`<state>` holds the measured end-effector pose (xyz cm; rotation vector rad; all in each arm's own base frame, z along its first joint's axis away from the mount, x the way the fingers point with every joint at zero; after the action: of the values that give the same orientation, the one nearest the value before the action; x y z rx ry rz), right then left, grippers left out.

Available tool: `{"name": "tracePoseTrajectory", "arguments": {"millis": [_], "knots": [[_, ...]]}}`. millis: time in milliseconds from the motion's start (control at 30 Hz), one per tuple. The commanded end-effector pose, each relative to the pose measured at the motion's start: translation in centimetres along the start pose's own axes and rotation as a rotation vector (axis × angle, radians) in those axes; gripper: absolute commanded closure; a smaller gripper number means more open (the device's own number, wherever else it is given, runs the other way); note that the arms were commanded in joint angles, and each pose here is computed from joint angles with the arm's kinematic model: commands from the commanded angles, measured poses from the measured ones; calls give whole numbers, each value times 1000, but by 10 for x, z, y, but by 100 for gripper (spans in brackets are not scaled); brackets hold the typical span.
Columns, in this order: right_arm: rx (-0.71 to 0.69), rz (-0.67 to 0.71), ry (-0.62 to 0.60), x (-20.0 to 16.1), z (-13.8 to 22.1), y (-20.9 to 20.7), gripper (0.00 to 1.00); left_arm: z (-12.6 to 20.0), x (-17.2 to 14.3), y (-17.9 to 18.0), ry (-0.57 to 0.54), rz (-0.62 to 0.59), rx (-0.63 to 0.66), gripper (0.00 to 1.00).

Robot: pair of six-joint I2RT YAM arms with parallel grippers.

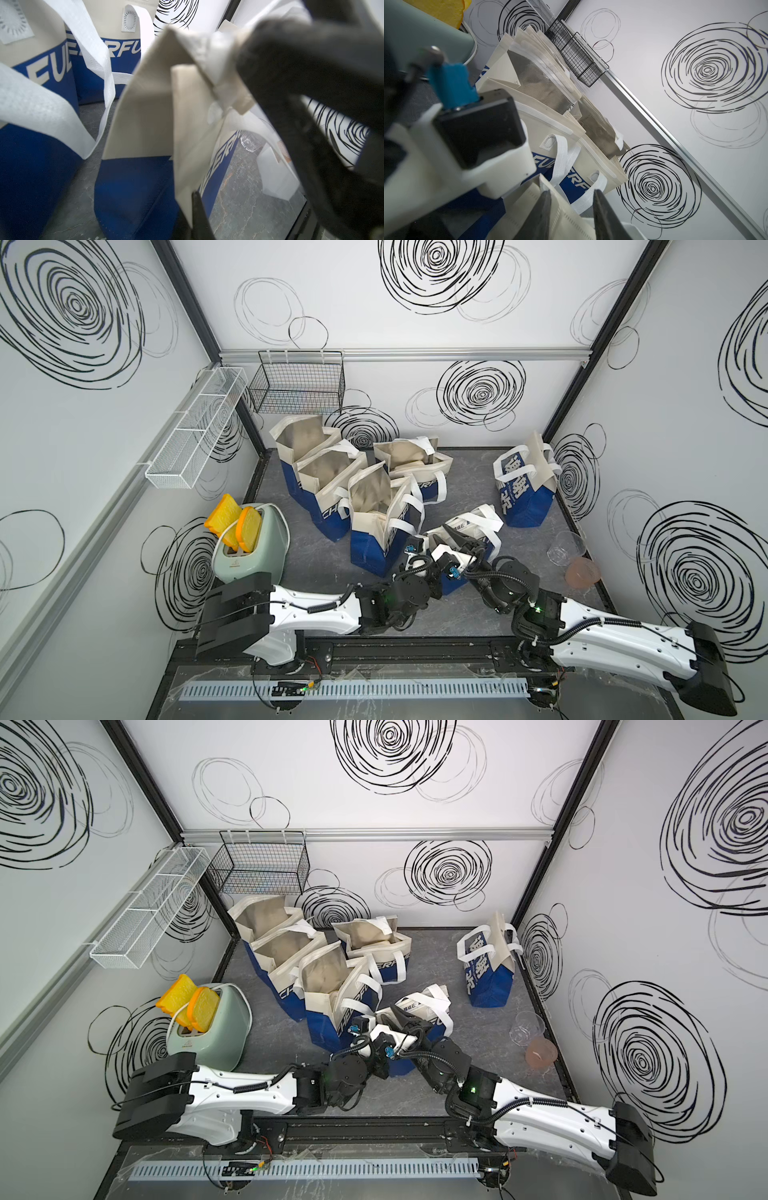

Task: Open the takeout bag
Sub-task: Open the takeout bag at the center of the board.

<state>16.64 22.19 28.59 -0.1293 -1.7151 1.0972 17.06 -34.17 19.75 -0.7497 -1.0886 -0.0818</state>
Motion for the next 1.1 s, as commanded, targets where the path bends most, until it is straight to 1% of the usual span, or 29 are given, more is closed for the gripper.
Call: {"name": "tracePoseTrajectory", "arguments": {"millis": [0,167,333,433,500,600,767,800,867,967,1000,1067], "knots": [[-5,-37,-16,6,1,-8,64,-1,-14,3,53,-48,6,100],[60,-25,-10,1,5,3,63,-2,-13,3,56,-49,6,100],[57,11,17,-11,8,9,62,-3,-13,4,57,-50,9,100],[47,36,36,-15,6,10,64,-4,-14,3,60,-50,3,100],[50,56,60,-18,3,13,68,-4,-13,3,61,-51,3,100],[47,65,79,-22,0,16,71,-5,-13,2,63,-56,4,100],[30,73,114,-28,-3,15,78,-3,-12,5,62,-55,8,100],[20,70,124,-30,-3,13,83,-3,-12,6,62,-53,11,100],[-7,57,136,-32,-3,8,100,-3,-12,9,64,-53,18,100],[-51,-5,137,-23,-3,-11,100,-2,-14,12,75,-55,32,100],[-45,-33,128,-20,-4,-16,100,-3,-14,15,81,-56,42,100],[1,-50,148,-17,-6,-22,100,-4,-17,20,96,-57,63,100]]}}
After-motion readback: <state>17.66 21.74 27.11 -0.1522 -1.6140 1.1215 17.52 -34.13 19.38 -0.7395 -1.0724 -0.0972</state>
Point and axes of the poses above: each gripper's point midway between its finger pads, its own z axis back along the fingers, its own y axis along the line the jaws close on, x = y × z, the point moved 4 cm from there along z, back along the fingers, and after that the axes turned 4 degrees about z, right-handed, at the moved point
